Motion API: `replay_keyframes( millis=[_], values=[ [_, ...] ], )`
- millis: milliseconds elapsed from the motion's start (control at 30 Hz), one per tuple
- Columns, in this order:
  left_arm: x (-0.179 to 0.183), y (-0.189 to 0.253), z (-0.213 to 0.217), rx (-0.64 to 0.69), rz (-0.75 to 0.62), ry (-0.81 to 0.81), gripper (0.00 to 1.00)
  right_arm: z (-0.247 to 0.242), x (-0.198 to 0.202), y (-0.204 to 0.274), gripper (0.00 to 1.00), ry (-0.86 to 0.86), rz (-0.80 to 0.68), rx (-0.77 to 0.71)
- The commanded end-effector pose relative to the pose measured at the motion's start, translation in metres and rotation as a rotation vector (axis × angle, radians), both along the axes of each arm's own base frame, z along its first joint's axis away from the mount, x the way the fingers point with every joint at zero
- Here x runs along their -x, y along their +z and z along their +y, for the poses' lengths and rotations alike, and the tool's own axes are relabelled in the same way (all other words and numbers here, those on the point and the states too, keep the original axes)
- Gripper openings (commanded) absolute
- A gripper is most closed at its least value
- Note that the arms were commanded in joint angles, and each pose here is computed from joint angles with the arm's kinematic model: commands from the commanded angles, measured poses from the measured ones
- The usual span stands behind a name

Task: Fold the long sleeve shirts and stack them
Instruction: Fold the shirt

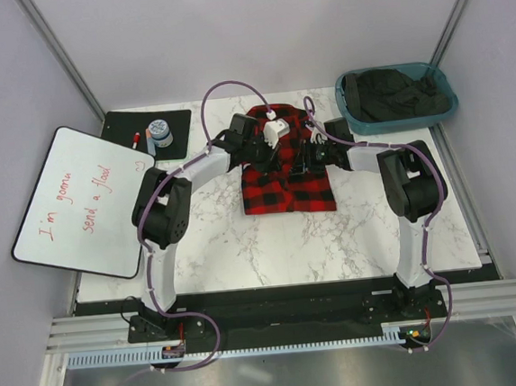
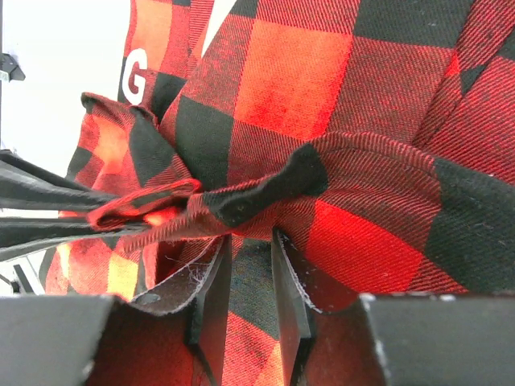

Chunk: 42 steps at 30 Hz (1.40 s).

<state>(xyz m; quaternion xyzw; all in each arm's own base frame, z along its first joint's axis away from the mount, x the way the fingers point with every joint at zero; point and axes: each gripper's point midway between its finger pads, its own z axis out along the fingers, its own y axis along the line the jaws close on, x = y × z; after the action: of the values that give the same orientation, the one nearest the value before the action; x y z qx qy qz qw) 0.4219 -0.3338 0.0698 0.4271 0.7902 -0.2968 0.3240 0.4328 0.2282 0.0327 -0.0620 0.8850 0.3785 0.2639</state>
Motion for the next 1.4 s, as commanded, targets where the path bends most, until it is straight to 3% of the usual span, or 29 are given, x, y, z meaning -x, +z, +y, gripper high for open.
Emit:
replay_keyframes(
  millis=[0,300,333,367,433,467,500,767,933,1133,1367],
  values=[
    [-0.011,0.079,-0.016,0.098,-0.261,0.007,0.02,-0.004,0.002,0.002,0.35,-0.015,-0.004,0.009],
    [0.014,0.073,-0.03,-0.017,-0.374,0.026,0.09,-0.005,0.004,0.002,0.36,-0.021,0.005,0.008],
    [0.019,0.067,-0.033,-0.021,-0.361,0.004,0.15,-0.004,0.004,0.001,0.38,-0.02,0.008,0.007],
    [0.023,0.061,-0.034,-0.042,-0.362,-0.023,0.32,-0.004,0.004,0.001,0.38,-0.019,0.009,0.005],
    [0.03,0.045,-0.03,-0.08,-0.334,-0.039,0.51,-0.001,0.003,0.005,0.42,-0.014,0.008,-0.009],
    [0.029,0.042,-0.026,-0.092,-0.324,-0.024,0.66,-0.001,0.002,0.007,0.44,-0.014,0.005,-0.012],
    [0.023,0.042,-0.016,-0.095,-0.313,0.003,0.68,-0.001,0.0,0.013,0.45,-0.012,-0.01,-0.017],
    [0.0,0.094,0.068,0.129,-0.134,0.183,0.67,-0.018,0.005,0.058,0.45,0.069,-0.119,0.063],
    [-0.007,0.055,0.089,0.005,-0.12,0.118,0.66,-0.035,0.016,0.076,0.44,0.081,-0.143,0.152],
    [-0.029,0.004,0.098,-0.139,-0.014,0.147,0.59,-0.02,0.048,0.077,0.43,0.111,-0.067,0.078],
    [-0.034,-0.009,0.093,-0.187,0.017,0.146,0.56,-0.008,0.088,0.022,0.41,0.165,0.064,0.097]
  ],
)
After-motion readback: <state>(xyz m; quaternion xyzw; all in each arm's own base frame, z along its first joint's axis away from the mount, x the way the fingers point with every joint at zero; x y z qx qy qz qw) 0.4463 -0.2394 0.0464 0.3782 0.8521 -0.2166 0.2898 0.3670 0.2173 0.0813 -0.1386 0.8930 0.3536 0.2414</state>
